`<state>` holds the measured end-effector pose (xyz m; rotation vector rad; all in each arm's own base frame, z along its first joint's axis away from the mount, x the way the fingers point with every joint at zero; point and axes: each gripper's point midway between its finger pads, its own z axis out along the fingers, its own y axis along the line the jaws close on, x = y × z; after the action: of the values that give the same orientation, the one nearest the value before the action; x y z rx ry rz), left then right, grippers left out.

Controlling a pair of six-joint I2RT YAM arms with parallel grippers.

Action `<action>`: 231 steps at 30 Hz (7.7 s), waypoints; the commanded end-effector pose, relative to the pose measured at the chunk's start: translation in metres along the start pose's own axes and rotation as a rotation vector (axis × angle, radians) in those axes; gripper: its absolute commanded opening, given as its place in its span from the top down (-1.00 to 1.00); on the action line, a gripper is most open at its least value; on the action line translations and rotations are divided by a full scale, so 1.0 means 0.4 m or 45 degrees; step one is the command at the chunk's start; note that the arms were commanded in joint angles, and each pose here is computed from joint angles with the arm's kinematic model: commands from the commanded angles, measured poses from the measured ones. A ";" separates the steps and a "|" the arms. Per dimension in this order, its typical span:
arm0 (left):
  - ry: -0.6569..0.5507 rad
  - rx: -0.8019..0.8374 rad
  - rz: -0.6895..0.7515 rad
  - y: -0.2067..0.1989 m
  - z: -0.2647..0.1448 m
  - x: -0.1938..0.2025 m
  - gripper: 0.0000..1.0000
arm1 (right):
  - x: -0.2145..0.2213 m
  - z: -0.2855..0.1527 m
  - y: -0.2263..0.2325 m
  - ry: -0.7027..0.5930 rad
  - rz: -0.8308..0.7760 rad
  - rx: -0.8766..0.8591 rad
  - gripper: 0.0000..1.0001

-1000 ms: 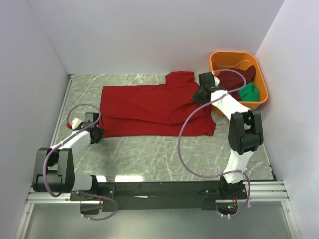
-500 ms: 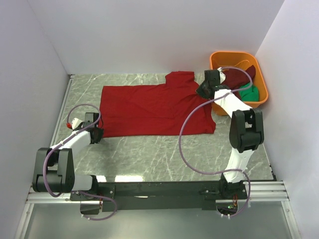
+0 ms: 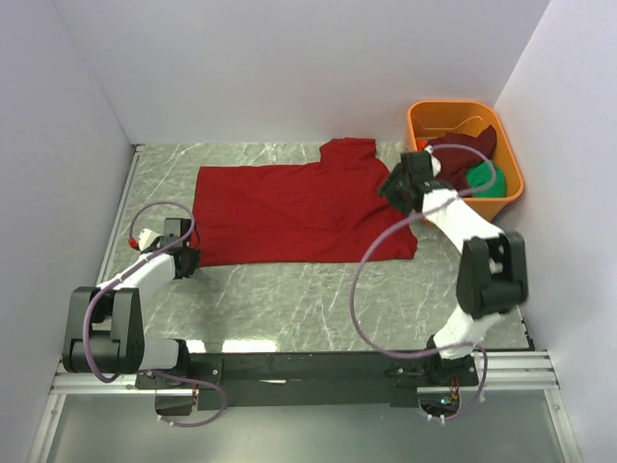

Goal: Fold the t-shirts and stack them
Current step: Fold the tshirt

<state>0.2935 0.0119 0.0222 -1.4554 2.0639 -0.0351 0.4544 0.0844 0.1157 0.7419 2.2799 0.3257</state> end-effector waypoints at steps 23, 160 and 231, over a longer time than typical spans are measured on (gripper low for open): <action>-0.053 0.002 -0.074 -0.006 -0.052 -0.005 -0.11 | 0.192 -0.179 -0.298 -0.039 -0.104 0.195 -0.19; 0.076 0.547 0.445 -0.244 -0.263 -0.122 -0.38 | 0.490 -0.038 0.249 0.103 -0.707 -0.029 0.88; -0.214 -0.163 0.342 -0.532 0.279 -0.235 0.21 | 0.118 0.010 0.237 -0.028 -0.392 -0.267 0.12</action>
<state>0.5471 0.0373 0.0299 -1.1784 2.1924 0.3141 0.4639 0.1919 0.1206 0.2778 2.2897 0.3819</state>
